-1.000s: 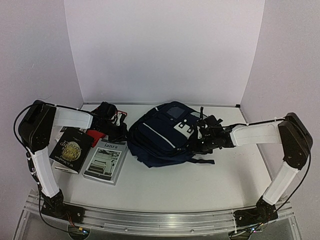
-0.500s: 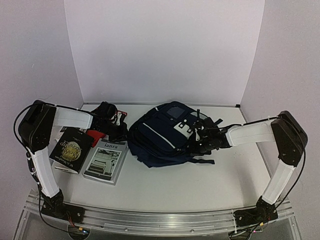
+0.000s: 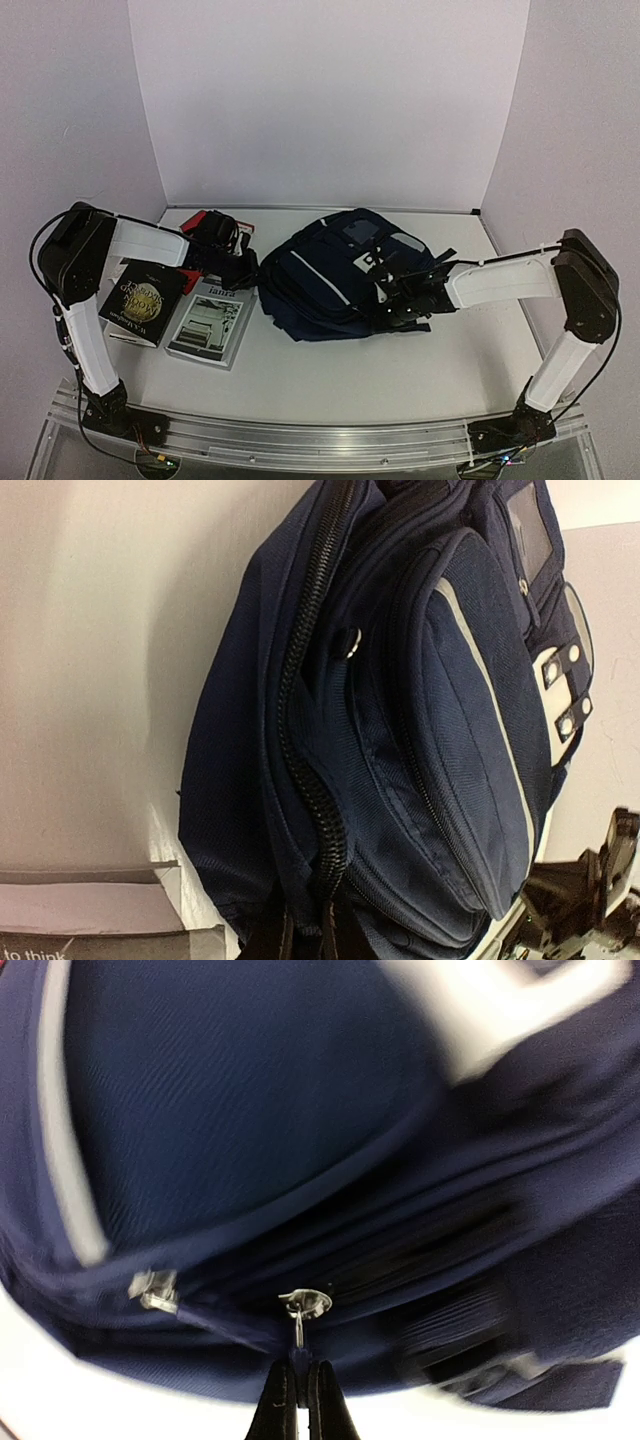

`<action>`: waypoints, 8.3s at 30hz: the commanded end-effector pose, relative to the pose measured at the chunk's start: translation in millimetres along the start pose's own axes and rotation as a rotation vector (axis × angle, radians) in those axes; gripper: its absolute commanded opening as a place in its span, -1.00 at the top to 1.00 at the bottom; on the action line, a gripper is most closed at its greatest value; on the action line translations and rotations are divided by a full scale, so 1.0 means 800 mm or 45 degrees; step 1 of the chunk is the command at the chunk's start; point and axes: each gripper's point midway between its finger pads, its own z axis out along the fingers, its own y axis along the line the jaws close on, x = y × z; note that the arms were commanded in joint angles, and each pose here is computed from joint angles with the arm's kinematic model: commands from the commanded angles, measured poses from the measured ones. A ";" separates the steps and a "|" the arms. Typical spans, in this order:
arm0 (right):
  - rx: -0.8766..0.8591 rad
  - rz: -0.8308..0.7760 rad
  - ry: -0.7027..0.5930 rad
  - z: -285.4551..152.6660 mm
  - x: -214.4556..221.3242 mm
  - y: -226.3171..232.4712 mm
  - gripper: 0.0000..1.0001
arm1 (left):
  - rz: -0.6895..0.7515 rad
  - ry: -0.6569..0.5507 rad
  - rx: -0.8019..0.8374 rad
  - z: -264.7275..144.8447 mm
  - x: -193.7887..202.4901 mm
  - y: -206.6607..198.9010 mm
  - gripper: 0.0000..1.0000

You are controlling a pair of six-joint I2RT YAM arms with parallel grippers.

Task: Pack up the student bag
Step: Unzip the student bag at the center of the board.

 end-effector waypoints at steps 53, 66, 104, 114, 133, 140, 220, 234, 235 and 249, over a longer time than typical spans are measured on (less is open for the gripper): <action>-0.311 0.091 -0.140 -0.061 -0.058 0.148 1.00 | -0.002 -0.075 -0.254 -0.067 0.079 -0.008 -0.12; -0.318 0.083 -0.134 -0.072 -0.054 0.144 1.00 | 0.046 -0.157 -0.107 -0.040 0.047 -0.044 -0.32; -0.284 0.017 -0.052 -0.053 -0.023 0.176 1.00 | -0.065 -0.129 0.141 -0.004 0.055 -0.071 0.99; -0.369 -0.053 -0.066 -0.044 -0.033 0.251 1.00 | -0.037 -0.148 0.200 -0.010 0.062 -0.095 0.99; -0.300 -0.015 -0.331 -0.123 -0.092 0.220 0.13 | 0.275 -0.303 -0.099 -0.090 0.051 -0.071 -0.15; -0.134 0.115 -0.387 -0.129 -0.102 0.122 0.03 | 0.436 -0.173 0.032 -0.094 0.099 -0.119 -0.20; -0.078 -0.537 -0.691 -0.107 -0.095 0.157 -0.06 | 0.804 -0.318 0.236 -0.158 0.120 -0.268 1.00; 0.001 -0.652 -0.698 -0.076 -0.089 0.170 0.11 | 0.777 -0.336 0.260 -0.160 0.110 -0.271 1.00; 0.022 -0.646 -0.710 -0.076 -0.092 0.167 0.28 | 0.775 -0.329 0.268 -0.159 0.110 -0.271 1.00; 0.013 -0.513 -0.878 -0.138 -0.094 0.130 1.00 | 0.586 -0.441 0.075 -0.161 0.022 -0.166 1.00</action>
